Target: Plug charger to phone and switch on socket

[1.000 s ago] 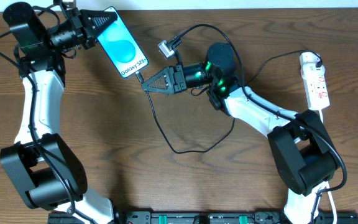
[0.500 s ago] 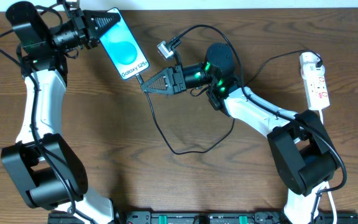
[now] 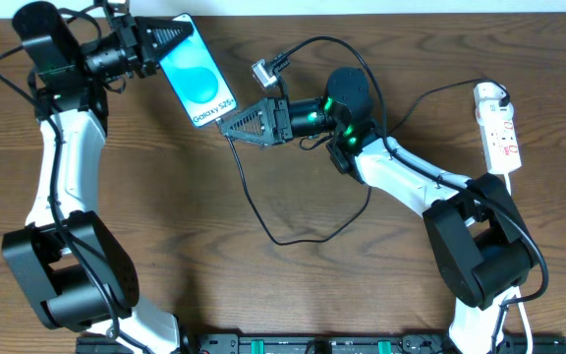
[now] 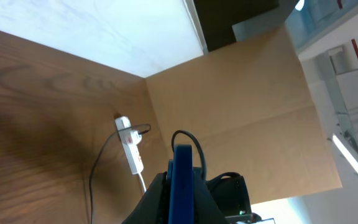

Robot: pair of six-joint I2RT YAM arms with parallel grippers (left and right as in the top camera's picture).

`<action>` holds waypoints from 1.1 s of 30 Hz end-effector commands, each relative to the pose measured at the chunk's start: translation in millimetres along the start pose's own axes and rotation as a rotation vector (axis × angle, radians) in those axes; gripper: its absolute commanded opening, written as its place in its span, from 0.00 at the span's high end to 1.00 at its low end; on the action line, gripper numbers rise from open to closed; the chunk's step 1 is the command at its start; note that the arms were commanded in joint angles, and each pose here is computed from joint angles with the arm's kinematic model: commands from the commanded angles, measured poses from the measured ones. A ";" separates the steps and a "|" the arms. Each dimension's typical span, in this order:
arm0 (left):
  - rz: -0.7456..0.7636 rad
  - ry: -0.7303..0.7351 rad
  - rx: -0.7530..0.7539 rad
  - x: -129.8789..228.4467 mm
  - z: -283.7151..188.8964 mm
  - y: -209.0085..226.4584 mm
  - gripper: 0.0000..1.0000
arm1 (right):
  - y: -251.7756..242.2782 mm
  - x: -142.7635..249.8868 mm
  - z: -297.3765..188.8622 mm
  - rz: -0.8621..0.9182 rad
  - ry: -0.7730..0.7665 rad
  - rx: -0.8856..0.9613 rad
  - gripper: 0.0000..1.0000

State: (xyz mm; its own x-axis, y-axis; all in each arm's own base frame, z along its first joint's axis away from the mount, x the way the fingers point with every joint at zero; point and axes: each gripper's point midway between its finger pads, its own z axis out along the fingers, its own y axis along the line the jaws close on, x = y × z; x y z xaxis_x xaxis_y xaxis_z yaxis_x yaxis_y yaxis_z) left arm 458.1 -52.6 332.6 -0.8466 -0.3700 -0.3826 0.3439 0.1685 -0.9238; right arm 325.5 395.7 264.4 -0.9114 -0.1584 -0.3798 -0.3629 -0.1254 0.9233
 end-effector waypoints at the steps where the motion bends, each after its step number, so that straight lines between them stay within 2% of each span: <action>1: 0.011 0.003 0.007 -2.4 -11.8 -3.8 0.93 | 1.2 -9.4 -10.2 -0.029 -0.020 0.005 0.02; 6: 0.010 0.002 0.008 -3.1 -17.8 -3.6 0.92 | -15.0 -34.0 -38.2 -0.040 -0.119 0.066 0.01; 9: -0.008 0.000 0.007 -3.6 -18.6 -3.3 0.93 | -51.1 -44.4 -70.5 0.073 -0.184 0.176 0.02; 13: -0.008 0.002 0.007 -3.1 -17.5 -3.5 0.93 | -92.2 -38.5 -101.7 0.178 -0.220 0.314 0.07; 18: -0.009 -0.001 0.006 -3.7 -17.4 -3.2 0.93 | -124.5 -31.0 -137.1 0.249 -0.287 0.509 0.07; 19: -0.013 0.002 0.006 -2.9 -16.3 -3.1 0.92 | -129.9 -29.1 -154.8 0.254 -0.321 0.606 0.07; 25: -0.024 0.039 0.018 6.6 -1.3 -3.6 0.93 | -118.7 -14.2 -223.5 0.249 -0.439 1.007 0.06; 33: 0.037 0.129 0.045 42.1 44.3 6.6 0.93 | -62.5 18.6 -309.1 0.234 -0.613 1.486 0.05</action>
State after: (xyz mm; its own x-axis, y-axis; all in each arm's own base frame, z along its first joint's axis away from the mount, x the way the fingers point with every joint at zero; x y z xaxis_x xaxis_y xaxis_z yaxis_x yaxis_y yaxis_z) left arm 449.4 -84.1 324.2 -0.8766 -0.2944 -0.3806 0.3540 0.1410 -0.9245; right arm 387.1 150.1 166.1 -0.8688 0.3861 -0.3101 0.1777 0.8275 0.5326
